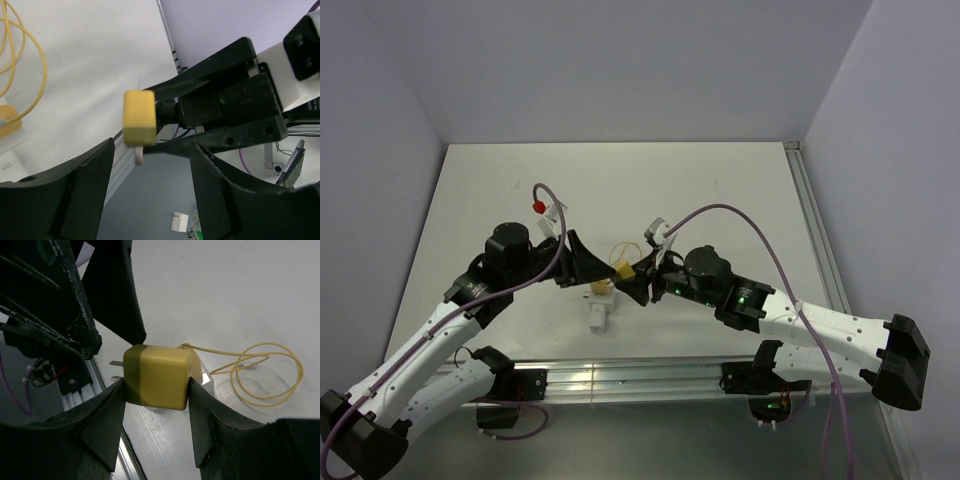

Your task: Insert the plug

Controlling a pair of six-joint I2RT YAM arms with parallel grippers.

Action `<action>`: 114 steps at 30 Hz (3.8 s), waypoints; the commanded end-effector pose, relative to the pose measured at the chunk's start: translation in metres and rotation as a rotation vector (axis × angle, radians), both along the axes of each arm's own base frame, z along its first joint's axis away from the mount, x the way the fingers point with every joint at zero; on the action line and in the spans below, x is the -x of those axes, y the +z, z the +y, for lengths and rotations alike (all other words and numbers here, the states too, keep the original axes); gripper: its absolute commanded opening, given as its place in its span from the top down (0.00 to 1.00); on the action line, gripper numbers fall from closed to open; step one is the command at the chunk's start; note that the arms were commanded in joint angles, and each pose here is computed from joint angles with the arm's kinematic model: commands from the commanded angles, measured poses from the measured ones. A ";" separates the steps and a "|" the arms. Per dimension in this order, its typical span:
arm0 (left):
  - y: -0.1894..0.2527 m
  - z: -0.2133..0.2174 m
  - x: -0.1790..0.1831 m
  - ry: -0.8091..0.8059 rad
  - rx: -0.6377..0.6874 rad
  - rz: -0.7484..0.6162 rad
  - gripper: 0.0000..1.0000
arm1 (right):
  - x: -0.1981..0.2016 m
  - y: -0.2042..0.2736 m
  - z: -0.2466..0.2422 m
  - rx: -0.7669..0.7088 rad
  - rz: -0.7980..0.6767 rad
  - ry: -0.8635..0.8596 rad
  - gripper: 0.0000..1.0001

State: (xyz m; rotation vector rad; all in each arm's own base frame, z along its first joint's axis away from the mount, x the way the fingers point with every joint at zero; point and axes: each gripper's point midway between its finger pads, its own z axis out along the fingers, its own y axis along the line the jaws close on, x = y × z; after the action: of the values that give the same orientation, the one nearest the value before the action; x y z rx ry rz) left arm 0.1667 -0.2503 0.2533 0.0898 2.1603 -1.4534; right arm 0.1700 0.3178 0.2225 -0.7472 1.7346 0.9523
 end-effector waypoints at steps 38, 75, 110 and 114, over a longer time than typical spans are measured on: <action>0.006 -0.018 0.008 -0.090 0.033 -0.070 0.99 | 0.036 0.044 -0.011 -0.138 0.117 0.033 0.43; 0.074 -0.014 0.071 -0.384 0.234 -0.380 1.00 | 0.072 0.099 -0.014 -0.330 0.309 0.420 0.37; 0.077 -0.014 0.075 -0.388 0.215 -0.412 1.00 | 0.074 0.112 0.007 -0.354 0.363 0.560 0.90; 0.072 -0.014 0.073 -0.384 0.196 -0.388 1.00 | 0.070 0.115 0.007 -0.368 0.342 0.528 1.00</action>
State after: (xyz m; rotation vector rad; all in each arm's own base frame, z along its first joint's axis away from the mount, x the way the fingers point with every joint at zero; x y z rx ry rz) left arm 0.0937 -0.2647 0.3077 0.6555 1.8029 -1.7018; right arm 0.0960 0.3244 0.3046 -0.8456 1.7327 1.8078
